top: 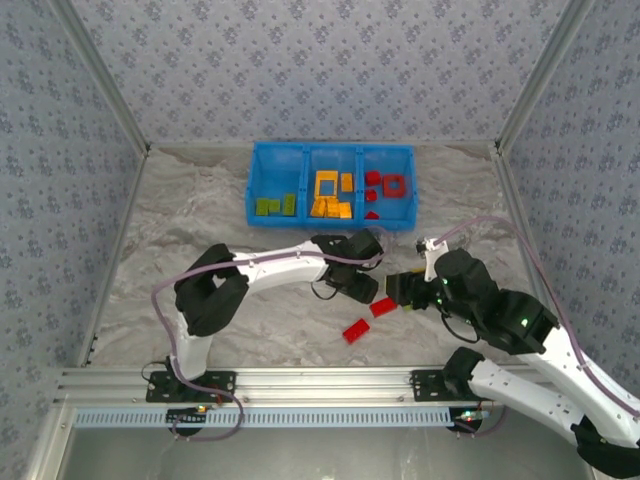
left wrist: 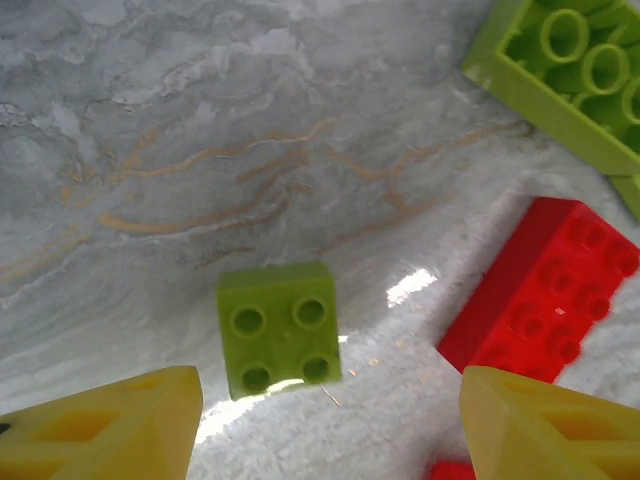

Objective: Sort the legos into containers by color

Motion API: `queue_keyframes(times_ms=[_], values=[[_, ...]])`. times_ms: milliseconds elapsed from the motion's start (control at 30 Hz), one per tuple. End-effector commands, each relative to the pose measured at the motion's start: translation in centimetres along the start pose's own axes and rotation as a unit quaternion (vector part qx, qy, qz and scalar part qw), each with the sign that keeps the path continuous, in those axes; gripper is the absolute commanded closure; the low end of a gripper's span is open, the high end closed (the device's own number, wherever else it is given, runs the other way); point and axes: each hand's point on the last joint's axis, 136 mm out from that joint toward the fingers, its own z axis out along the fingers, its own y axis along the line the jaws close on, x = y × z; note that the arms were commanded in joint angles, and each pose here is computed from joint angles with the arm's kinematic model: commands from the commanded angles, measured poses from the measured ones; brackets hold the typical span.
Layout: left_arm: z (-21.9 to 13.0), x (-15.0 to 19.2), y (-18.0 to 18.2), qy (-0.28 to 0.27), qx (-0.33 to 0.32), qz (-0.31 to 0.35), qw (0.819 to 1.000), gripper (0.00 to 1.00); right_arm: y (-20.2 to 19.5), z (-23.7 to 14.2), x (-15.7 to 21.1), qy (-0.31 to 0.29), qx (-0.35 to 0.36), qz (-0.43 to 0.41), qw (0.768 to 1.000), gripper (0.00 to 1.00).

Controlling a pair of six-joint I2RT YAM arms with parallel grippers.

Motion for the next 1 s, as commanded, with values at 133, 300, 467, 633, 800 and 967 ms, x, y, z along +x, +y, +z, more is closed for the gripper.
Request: queue_keyframes(times_ms=[133,300,467,633,800,967], values=[[1.9,0.3,0.9,0.016,-0.05,0.031,0.998,0.36,0.0,0.2,0.3,0.001,0.0,0.012,1.0,0.38],[2.7,-0.1,0.9,0.011,-0.055,0.037,0.998,0.53,0.0,0.6,0.8,0.009,-0.001,0.017,1.0,0.39],[1.8,-0.5,1.3,-0.01,-0.072,0.037,0.997,0.67,0.0,0.6,0.9,0.007,-0.004,0.018,1.0,0.4],[-3.5,-1.8,3.1,-0.059,-0.081,0.002,0.995,0.68,1.6,1.8,0.4,0.011,-0.035,-0.004,0.999,0.4],[-11.0,-3.5,7.5,-0.12,-0.065,-0.062,0.989,0.67,6.2,4.5,-1.1,-0.005,-0.075,-0.078,0.994,0.4],[-14.7,-5.3,14.3,-0.133,-0.073,-0.119,0.981,0.66,11.8,8.1,-3.8,-0.06,-0.086,-0.162,0.981,0.39]])
